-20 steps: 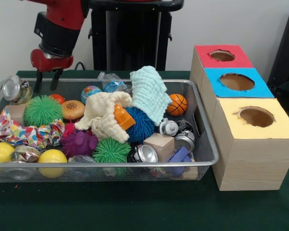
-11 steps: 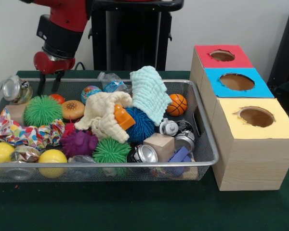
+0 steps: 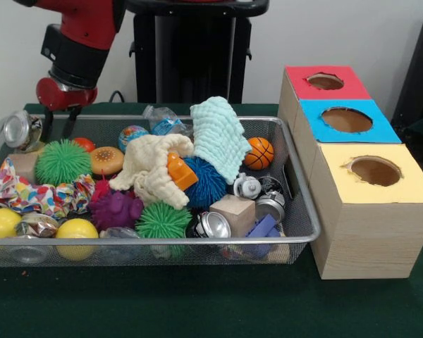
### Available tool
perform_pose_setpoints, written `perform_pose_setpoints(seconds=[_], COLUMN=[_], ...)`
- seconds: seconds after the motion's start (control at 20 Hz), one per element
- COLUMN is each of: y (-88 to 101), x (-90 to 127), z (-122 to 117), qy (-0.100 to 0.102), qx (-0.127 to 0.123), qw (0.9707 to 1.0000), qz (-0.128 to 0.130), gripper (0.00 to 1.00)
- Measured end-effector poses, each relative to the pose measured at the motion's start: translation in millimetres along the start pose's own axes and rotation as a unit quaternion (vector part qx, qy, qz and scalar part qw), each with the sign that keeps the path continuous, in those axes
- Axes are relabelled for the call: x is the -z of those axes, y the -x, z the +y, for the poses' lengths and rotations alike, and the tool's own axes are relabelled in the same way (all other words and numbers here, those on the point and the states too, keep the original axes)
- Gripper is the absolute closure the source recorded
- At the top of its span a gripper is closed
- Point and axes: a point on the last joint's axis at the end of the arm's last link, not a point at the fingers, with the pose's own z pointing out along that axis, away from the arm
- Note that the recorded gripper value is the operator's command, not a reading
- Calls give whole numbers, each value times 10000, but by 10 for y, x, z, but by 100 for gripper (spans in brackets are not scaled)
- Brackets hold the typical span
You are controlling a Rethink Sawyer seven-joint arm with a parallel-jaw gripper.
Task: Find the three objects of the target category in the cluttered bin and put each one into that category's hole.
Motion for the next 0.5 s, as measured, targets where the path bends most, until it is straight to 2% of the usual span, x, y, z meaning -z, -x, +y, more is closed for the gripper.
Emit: perform_pose_setpoints(seconds=[0.25, 0.5], y=[-131, -127], x=[-74, -122], z=[-51, -46], qy=[-119, -189], qx=[188, 471], qw=[9997, 9987], qz=[37, 79], gripper=[0, 0])
